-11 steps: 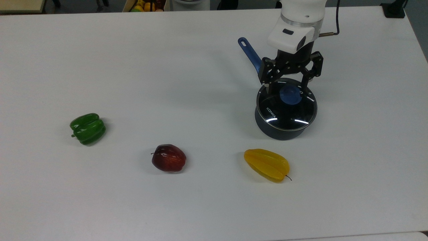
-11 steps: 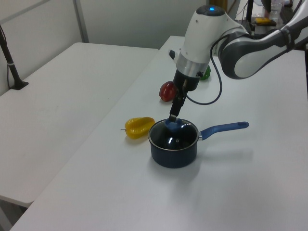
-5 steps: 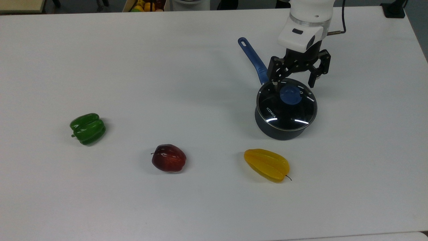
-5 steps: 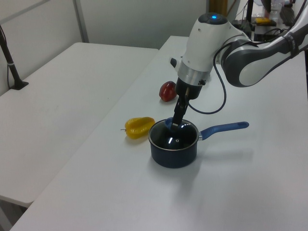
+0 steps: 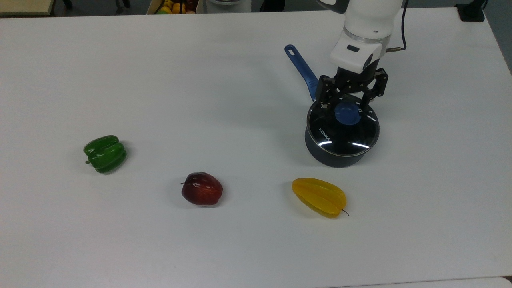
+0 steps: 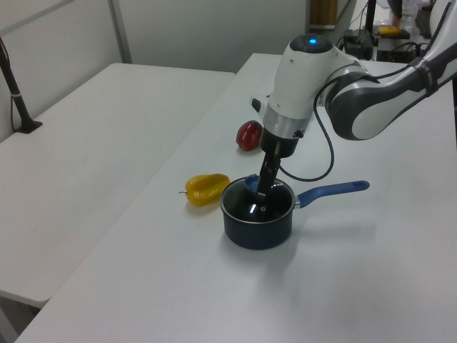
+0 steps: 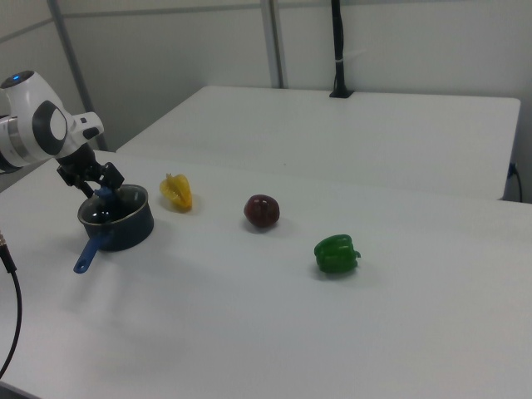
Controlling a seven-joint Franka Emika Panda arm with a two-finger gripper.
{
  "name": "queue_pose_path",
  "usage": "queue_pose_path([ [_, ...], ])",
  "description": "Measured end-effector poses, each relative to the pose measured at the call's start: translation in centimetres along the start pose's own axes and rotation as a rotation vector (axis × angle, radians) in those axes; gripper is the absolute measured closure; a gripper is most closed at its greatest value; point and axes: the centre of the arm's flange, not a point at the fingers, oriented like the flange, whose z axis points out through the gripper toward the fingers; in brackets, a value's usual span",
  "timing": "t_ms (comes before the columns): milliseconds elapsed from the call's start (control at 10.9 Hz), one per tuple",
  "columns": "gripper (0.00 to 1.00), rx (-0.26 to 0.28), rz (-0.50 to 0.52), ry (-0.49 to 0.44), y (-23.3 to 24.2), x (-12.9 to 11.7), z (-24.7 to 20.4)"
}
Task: Open lid
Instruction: 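Close the gripper on the blue knob of the glass lid, then lift the glass lid off the saucepan and carry it beside the apple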
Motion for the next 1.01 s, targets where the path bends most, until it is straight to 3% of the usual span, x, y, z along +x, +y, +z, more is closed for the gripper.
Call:
queue_pose_path([
  [1011, 0.22, -0.002, 0.039, 0.009, 0.43, 0.36, -0.24],
])
